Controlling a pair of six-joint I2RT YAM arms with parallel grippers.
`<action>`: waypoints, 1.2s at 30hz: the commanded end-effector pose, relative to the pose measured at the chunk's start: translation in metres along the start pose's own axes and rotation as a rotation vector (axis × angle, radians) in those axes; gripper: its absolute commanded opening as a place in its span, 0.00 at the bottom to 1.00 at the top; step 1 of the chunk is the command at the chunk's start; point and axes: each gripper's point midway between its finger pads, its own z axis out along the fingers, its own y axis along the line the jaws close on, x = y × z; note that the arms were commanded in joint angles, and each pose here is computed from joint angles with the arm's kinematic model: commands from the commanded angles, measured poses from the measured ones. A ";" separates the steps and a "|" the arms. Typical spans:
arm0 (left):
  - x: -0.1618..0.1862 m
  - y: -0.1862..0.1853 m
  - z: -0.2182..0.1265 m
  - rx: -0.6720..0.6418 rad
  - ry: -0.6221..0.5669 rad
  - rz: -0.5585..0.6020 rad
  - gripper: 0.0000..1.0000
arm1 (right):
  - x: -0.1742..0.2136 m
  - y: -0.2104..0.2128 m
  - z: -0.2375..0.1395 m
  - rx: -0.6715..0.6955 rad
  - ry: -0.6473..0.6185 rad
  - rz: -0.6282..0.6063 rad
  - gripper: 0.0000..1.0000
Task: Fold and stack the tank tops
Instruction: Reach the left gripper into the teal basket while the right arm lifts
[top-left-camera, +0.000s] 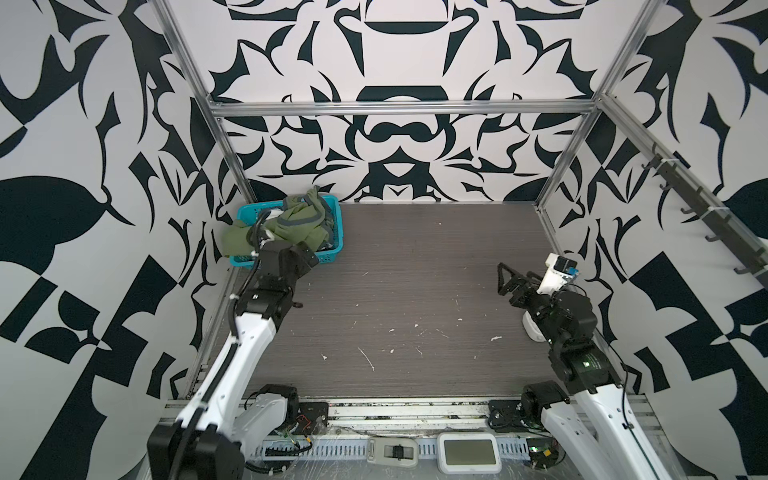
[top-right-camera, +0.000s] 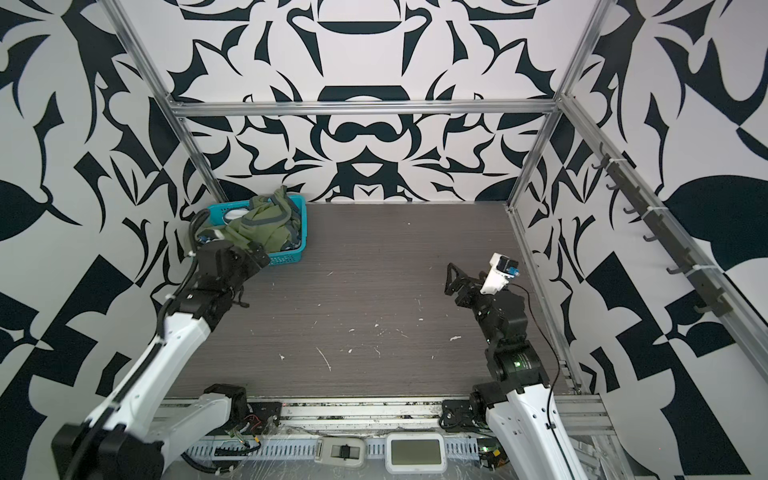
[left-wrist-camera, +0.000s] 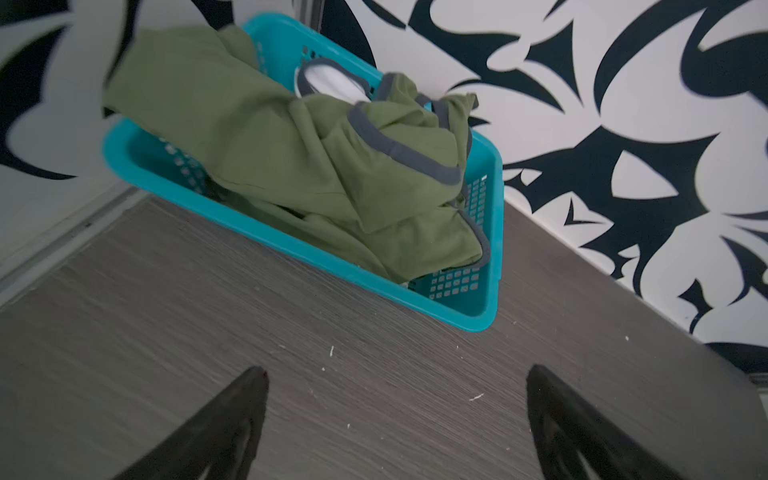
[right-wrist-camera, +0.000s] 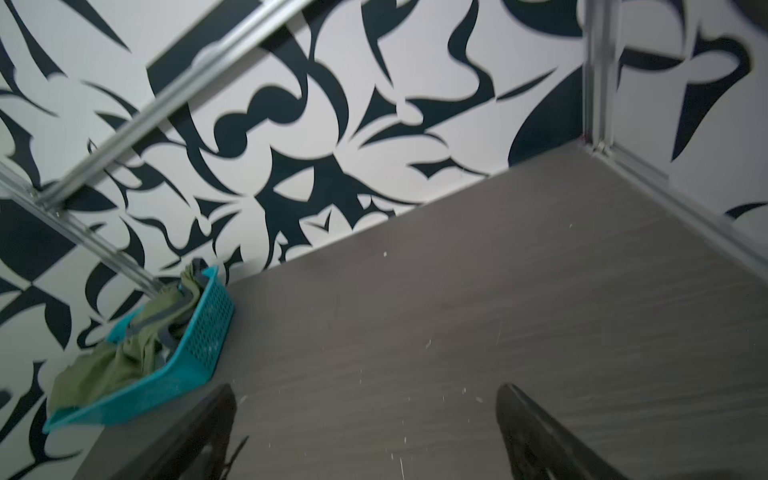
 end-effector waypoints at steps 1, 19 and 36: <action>0.009 -0.011 0.029 -0.031 0.135 0.054 0.99 | 0.017 0.018 0.000 -0.077 0.136 0.013 1.00; -0.006 0.012 0.171 -0.371 0.347 0.136 0.83 | 0.059 0.019 0.000 -0.112 0.287 0.020 1.00; -0.042 0.060 0.146 -0.476 0.283 0.097 0.24 | 0.076 0.014 0.011 -0.094 0.353 0.029 1.00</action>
